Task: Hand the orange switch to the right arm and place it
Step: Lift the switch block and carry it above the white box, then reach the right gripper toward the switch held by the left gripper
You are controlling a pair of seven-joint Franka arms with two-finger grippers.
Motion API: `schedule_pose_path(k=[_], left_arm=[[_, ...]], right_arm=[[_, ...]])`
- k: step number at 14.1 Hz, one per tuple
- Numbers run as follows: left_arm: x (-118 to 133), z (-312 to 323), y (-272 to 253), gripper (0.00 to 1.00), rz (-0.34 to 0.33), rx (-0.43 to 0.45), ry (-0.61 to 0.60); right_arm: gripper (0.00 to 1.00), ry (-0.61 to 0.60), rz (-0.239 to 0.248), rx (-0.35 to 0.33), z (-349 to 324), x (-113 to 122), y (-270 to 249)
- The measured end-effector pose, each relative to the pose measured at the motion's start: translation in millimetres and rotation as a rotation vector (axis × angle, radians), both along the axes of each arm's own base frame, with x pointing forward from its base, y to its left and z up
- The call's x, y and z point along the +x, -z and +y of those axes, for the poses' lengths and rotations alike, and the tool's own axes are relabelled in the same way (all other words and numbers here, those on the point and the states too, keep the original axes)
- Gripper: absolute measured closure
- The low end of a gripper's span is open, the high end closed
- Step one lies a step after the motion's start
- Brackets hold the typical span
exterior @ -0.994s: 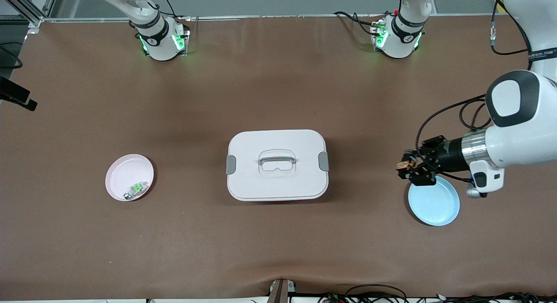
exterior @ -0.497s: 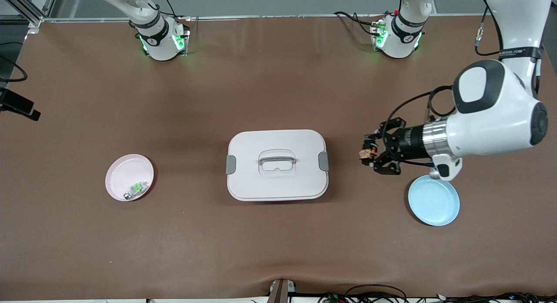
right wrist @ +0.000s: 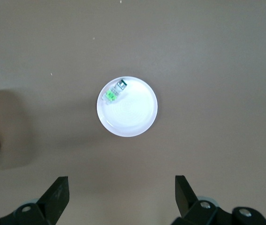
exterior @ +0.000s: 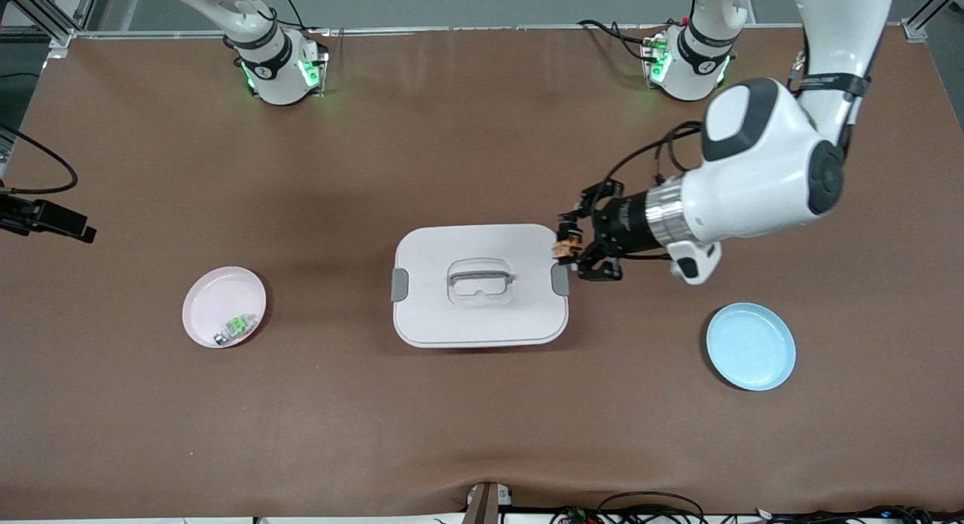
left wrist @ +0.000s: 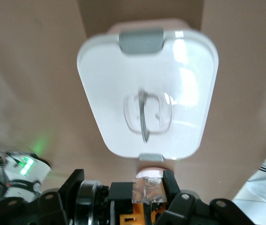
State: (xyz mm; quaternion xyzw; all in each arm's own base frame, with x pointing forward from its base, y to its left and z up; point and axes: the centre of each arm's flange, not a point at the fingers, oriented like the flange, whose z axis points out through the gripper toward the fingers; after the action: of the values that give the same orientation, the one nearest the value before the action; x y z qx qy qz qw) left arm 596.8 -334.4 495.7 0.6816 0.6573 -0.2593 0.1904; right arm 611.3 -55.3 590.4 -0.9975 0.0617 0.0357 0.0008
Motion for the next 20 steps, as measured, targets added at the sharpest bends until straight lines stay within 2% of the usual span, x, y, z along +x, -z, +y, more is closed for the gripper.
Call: schedule_pose_path(k=[3,8,12,16,20], left_arm=[[-25,-54,-10,0.28,-0.021,-0.022,0.007],[-59,-110,-18,0.28,-0.068,-0.055,0.041],[-80,-138,-25,0.28,-0.094,-0.041,0.064],[-80,-148,-13,0.28,-0.118,-0.020,0.060],[-76,-149,-7,0.28,-0.119,-0.025,0.052]], right_arm=[[0.00,-0.019,0.054,0.034,16,12,32],[0.00,-0.037,0.084,0.279,60,15,44],[0.00,0.001,0.086,0.457,86,9,31],[0.00,-0.002,0.073,0.532,108,-8,5],[0.00,0.037,0.012,0.598,135,-28,-6]])
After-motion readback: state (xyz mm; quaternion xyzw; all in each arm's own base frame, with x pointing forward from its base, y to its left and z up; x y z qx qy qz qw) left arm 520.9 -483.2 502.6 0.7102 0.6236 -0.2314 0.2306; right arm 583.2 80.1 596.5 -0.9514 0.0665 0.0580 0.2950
